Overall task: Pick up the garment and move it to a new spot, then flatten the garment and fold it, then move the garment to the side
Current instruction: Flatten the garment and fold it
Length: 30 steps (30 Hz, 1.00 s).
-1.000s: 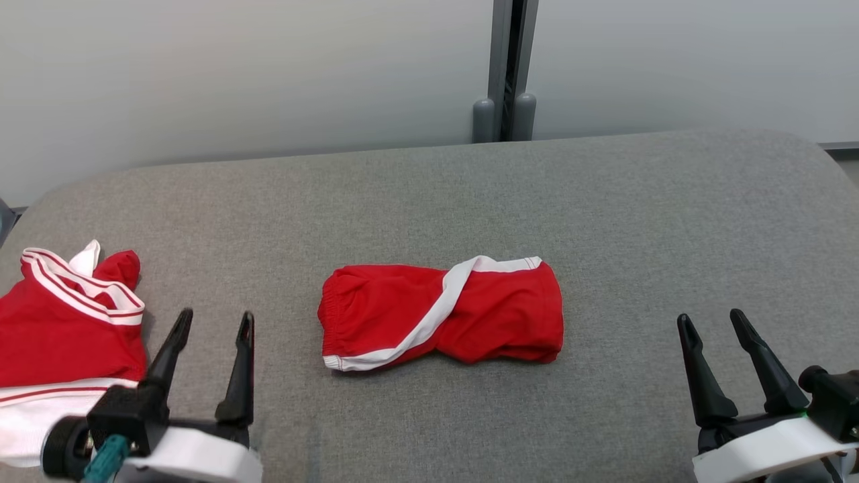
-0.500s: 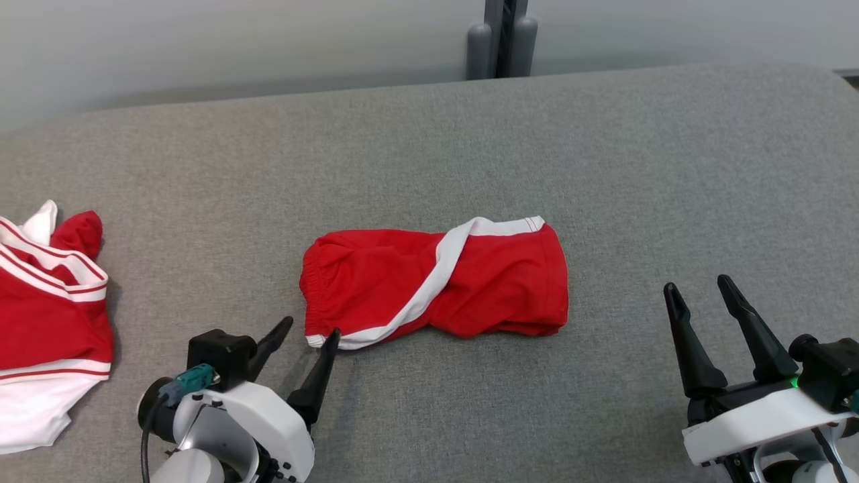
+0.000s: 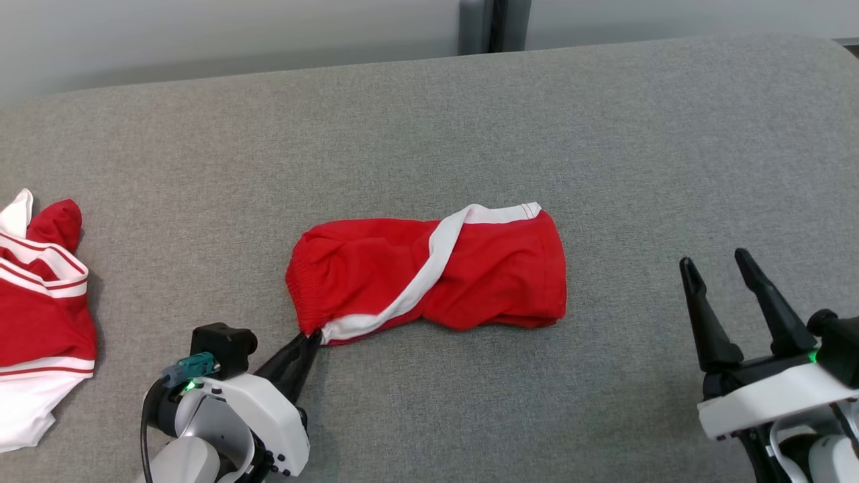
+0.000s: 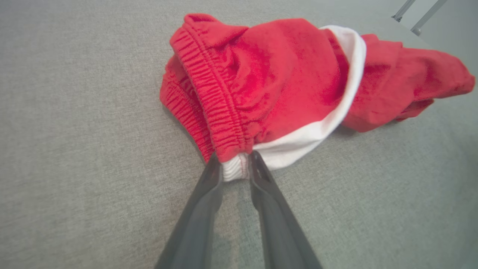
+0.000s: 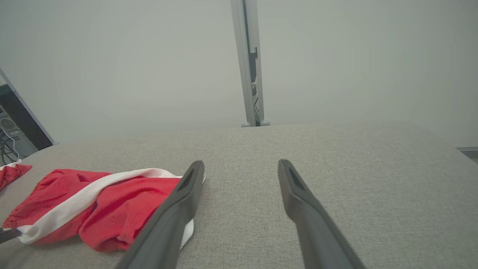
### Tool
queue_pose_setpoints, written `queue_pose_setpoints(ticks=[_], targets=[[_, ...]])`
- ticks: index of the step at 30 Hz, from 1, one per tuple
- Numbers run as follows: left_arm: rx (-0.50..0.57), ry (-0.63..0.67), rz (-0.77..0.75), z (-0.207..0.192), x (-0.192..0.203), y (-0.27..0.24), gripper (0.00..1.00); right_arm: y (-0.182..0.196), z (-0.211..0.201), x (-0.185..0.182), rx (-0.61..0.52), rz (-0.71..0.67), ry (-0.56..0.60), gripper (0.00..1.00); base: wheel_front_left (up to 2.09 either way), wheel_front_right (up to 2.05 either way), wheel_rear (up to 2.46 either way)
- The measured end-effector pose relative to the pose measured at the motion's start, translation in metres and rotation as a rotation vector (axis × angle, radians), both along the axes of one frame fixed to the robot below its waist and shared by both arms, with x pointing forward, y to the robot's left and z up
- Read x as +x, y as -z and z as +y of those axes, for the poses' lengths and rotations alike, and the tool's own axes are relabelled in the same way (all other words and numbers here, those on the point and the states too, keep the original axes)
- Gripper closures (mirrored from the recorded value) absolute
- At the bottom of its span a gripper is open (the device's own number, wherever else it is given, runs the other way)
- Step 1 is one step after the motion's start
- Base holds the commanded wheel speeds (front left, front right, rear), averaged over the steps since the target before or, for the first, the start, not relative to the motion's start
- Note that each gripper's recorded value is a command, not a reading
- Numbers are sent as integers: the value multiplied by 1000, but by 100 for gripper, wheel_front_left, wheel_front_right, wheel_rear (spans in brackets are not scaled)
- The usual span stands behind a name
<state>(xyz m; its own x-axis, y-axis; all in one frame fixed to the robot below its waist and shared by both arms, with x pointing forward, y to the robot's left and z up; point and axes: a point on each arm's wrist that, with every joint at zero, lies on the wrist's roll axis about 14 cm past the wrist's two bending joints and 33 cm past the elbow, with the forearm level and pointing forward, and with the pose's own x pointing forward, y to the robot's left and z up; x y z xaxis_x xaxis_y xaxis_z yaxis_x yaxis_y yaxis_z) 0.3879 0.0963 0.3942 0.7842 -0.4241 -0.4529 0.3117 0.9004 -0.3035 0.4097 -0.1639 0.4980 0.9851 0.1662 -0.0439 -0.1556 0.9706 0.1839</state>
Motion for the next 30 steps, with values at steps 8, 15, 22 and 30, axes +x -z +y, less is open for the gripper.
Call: queue_pose_setpoints(ticks=[8, 15, 22, 30], targets=[[3, -1, -4, 2, 6, 2, 100, -39, -31, 47, -106, -106, -9, 0, 0, 0, 0], [5, -24, -18, 9, 15, 3, 100, -32, -12, 99, -156, -47, -117, 0, 0, 0, 0], [2, -43, -22, 11, 20, 9, 100, 47, 70, 119, -193, 246, -396, 0, 0, 0, 0], [-7, -58, -29, 12, 20, 12, 100, 112, 114, 88, -228, 496, -580, 13, 0, 0, 0]])
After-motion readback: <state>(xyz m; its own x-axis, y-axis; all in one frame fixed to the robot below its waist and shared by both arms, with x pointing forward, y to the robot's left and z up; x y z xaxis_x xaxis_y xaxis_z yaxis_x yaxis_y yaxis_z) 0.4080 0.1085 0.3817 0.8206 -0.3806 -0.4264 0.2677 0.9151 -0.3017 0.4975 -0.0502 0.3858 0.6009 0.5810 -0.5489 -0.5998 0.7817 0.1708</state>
